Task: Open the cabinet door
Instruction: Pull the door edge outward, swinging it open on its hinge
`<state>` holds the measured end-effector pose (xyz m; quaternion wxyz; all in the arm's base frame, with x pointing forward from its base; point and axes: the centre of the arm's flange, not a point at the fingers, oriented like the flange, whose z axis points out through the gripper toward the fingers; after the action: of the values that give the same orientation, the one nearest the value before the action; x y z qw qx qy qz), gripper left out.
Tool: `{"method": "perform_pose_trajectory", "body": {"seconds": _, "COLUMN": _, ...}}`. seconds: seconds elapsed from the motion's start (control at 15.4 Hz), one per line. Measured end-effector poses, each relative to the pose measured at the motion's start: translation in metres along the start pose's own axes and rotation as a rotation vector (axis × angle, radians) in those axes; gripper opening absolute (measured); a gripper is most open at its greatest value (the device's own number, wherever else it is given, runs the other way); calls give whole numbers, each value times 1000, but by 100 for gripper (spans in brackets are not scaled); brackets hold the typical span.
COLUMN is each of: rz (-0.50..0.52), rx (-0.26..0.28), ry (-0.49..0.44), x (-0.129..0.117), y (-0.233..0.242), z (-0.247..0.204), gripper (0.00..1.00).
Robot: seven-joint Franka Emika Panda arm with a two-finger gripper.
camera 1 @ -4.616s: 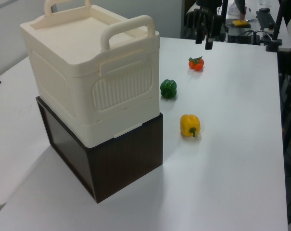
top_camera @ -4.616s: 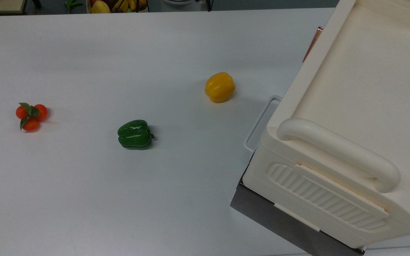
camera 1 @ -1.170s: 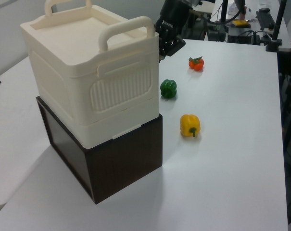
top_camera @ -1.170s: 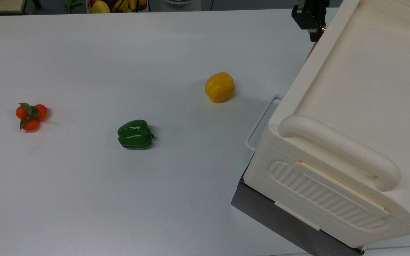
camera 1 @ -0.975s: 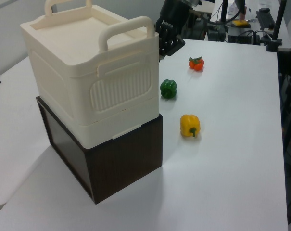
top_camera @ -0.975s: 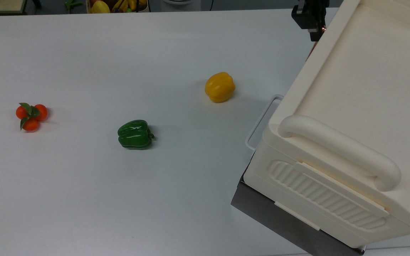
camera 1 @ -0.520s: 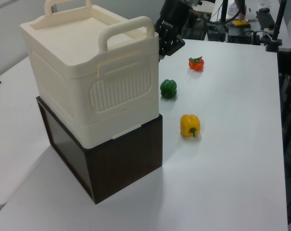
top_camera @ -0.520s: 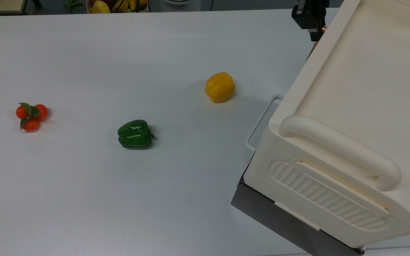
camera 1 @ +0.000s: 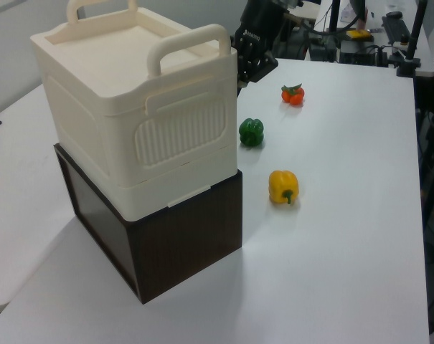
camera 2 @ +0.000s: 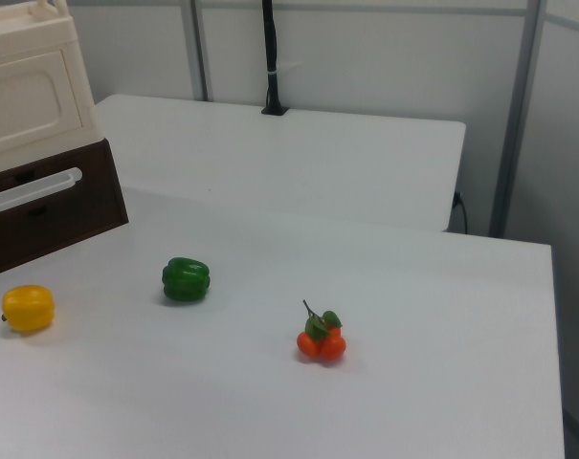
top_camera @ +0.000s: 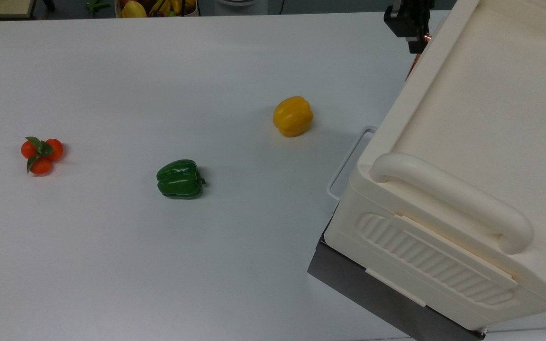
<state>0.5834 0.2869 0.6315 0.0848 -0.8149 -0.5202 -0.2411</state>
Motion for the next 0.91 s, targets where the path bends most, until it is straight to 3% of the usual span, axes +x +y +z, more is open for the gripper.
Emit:
{"method": "perform_pose_trajectory", "body": {"seconds": 0.59, "rz": 25, "rx": 24, "ry": -67, "x": -19, "y": 6, "z": -16, "gripper": 16}}
{"method": "perform_pose_trajectory", "body": {"seconds": 0.65, "rz": 30, "rx": 32, "ry": -82, "x": -23, "y": 7, "z": -17, "gripper": 23}}
{"method": "perform_pose_trajectory", "body": {"seconds": 0.91, "rz": 55, "rx": 53, "ry": -133, "x": -39, "y": 13, "z": -28, "gripper": 33}}
